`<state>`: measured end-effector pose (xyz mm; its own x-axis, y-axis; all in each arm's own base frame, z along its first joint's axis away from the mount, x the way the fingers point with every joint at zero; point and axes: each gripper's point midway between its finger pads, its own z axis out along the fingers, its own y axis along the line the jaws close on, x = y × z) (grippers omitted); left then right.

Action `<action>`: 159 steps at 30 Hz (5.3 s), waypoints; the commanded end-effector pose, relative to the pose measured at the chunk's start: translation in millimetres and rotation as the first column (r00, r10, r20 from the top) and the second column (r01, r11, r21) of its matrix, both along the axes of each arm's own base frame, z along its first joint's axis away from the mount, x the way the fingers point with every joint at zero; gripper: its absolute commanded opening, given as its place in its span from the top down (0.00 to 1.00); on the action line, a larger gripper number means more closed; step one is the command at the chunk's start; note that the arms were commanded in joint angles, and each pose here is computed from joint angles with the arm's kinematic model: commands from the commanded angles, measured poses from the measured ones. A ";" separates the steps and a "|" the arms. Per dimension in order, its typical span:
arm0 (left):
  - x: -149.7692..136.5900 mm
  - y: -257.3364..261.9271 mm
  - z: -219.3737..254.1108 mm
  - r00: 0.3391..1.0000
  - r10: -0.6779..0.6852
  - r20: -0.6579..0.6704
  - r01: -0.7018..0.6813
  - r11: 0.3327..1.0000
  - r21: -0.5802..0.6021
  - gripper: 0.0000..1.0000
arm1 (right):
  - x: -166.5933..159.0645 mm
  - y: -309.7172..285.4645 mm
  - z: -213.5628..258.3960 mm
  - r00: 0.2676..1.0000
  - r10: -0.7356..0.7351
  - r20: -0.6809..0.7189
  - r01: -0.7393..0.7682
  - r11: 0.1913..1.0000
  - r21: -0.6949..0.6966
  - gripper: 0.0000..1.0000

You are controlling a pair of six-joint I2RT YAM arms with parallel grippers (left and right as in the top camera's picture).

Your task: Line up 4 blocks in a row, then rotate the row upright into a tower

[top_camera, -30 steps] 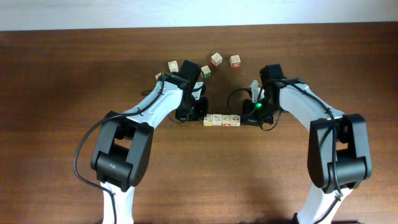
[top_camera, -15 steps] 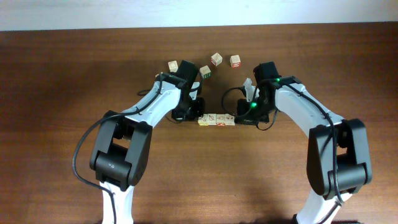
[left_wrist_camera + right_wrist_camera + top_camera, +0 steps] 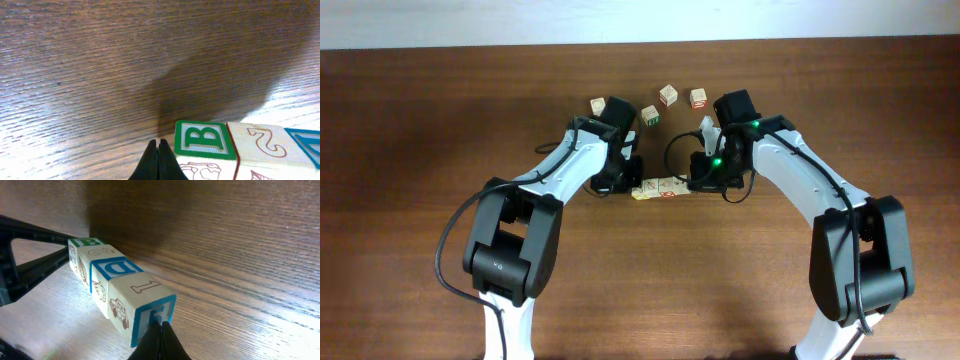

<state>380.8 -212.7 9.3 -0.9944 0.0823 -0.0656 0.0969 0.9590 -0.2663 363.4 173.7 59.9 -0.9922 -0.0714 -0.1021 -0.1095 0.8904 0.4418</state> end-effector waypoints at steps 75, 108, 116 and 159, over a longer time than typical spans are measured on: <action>24.8 51.6 3.2 0.982 0.170 -0.081 -0.180 0.974 -0.140 1.00 | 13.6 86.3 72.9 0.991 0.061 0.118 -0.079 0.985 0.152 0.80; 2.8 143.8 329.4 0.710 0.056 0.702 -0.096 0.995 0.018 0.01 | -201.9 -143.8 428.1 0.545 -0.107 0.832 0.311 0.947 -0.082 0.02; 2.8 143.8 329.4 0.710 0.056 0.702 -0.096 0.995 0.018 0.01 | -174.6 -164.6 427.9 0.340 -0.048 0.939 0.403 0.910 -0.100 0.02; -49.6 173.7 303.3 0.438 -0.070 0.896 -0.133 0.981 0.142 0.01 | -117.4 -166.9 97.9 0.132 -0.082 0.988 0.409 0.912 0.021 0.02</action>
<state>352.0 -46.7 346.5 -0.4451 0.1307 -0.8859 0.1577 0.9853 0.0661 245.9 8.3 160.0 -0.0692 -0.0259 -0.9973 -0.0555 0.9982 -0.0221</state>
